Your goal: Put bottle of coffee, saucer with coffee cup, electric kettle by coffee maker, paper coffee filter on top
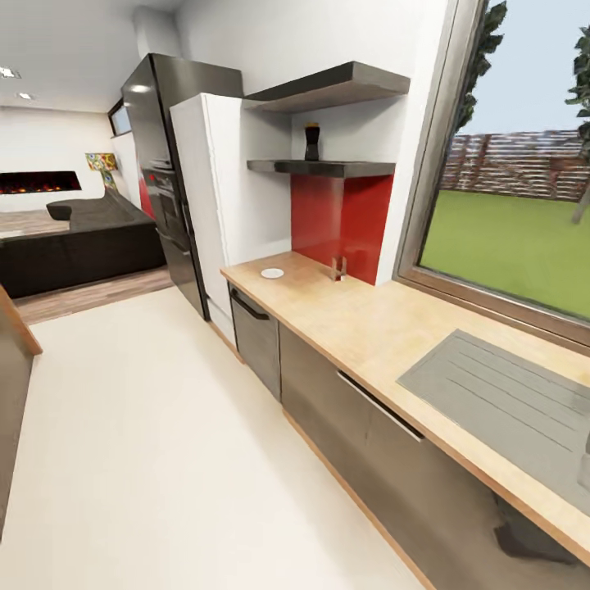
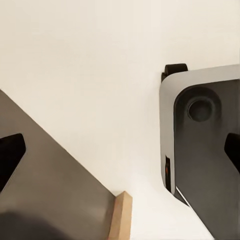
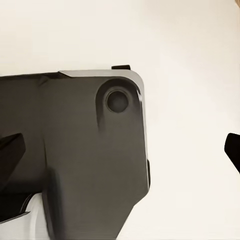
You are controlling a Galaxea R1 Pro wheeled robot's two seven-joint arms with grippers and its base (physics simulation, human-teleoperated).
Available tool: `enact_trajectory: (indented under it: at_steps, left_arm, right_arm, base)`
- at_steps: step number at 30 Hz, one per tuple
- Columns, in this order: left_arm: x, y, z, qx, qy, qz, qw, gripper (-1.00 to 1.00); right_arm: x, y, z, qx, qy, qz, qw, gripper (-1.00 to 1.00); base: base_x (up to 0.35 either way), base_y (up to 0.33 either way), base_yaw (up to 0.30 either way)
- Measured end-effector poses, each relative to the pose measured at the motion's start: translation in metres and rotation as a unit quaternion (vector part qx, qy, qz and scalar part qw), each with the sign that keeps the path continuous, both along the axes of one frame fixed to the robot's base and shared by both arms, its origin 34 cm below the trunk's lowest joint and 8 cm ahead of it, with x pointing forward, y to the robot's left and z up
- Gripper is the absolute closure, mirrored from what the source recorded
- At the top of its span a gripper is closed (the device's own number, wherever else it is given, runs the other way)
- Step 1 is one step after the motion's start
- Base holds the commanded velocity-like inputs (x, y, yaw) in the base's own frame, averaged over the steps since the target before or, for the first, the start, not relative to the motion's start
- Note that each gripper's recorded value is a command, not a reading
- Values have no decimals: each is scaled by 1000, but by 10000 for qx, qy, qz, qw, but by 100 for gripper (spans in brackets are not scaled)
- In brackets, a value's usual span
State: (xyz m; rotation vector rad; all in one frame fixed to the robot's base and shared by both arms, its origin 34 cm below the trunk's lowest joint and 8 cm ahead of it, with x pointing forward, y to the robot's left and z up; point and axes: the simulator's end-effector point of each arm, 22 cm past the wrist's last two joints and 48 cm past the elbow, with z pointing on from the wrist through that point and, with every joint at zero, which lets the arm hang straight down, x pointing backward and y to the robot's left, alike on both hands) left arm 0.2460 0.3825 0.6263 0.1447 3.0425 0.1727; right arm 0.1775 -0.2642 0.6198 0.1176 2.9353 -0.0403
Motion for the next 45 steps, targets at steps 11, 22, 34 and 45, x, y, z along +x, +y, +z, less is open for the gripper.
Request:
enact_trajectory:
  at_steps: [11,22,34,45]
  left_arm:
    - [-4,0,-2,-2,51,5,10000,-100]
    - [-9,0,-3,-2,111,12,9999,-100]
    - [-14,0,-5,-2,174,20,9998,-100]
    - [-15,0,-5,0,193,17,9998,-100]
  right_arm:
    - [-5,0,-1,-1,61,0,10000,-100]
    - [-9,0,-2,3,122,2,9999,-100]
    - [-14,1,-2,6,184,3,9998,-100]
    - [-14,6,-2,33,188,-17,9998,-100]
  base:
    - [321,115,210]
    - [305,186,209]
    - [288,230,225]
    - [287,224,280]
